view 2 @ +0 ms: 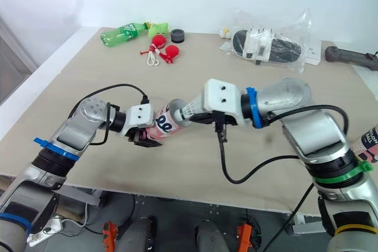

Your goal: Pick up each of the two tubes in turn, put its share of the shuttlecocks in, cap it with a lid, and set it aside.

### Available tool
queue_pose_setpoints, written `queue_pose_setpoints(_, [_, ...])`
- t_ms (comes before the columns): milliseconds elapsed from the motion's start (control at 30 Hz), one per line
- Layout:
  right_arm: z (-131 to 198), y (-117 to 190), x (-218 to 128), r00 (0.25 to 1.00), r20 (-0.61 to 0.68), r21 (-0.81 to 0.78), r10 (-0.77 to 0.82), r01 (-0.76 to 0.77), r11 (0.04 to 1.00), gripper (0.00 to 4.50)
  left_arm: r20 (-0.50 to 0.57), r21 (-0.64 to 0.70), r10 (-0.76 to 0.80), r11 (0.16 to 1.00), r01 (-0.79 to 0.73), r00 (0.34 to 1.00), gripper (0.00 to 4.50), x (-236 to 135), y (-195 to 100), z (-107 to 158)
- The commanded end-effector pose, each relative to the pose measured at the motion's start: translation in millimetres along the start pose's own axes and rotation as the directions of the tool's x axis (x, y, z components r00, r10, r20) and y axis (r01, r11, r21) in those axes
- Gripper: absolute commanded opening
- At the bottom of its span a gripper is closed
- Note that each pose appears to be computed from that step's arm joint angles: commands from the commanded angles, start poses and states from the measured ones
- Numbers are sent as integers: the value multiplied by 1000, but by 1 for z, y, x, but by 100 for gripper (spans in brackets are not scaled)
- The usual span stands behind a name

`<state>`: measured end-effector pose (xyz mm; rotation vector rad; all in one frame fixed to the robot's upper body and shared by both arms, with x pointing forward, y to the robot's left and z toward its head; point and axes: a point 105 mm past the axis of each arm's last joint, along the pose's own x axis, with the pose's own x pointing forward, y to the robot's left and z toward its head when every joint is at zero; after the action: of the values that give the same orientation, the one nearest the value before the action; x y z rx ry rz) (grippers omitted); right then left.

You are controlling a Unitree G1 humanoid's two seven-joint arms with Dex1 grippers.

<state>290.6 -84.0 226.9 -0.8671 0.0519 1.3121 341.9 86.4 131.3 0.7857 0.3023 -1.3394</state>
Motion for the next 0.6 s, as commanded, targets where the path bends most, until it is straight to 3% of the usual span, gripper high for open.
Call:
queue_pose_setpoints(33, [21, 0, 0, 1000, 29, -81, -2, 4, 997, 11, -10, 1, -21, 1000, 21, 1000, 307, 7, -6, -2])
queue_pose_setpoints(100, [23, 2, 2, 999, 31, -83, 14, -12, 996, 11, -9, 0, -19, 1000, 19, 1000, 307, 8, -5, -2])
queue_pose_setpoints(267, [31, 2, 0, 998, 60, -96, 20, -14, 995, 171, -8, -2, -17, 1000, 17, 1000, 307, 8, -6, -2])
queue_pose_setpoints(467, [37, -4, -10, 998, 59, -117, 11, -4, 993, 445, -5, -1, -17, 1000, 17, 1000, 307, 9, -6, -2])
queue_pose_setpoints(533, [41, -9, -17, 998, 69, -117, 9, -1, 993, 445, -5, 0, -17, 1000, 17, 1000, 307, 9, -6, -2])
queue_pose_setpoints(600, [43, -13, -21, 998, 68, -114, 15, -7, 993, 395, -5, 0, -17, 1000, 17, 1000, 307, 9, -6, -2])
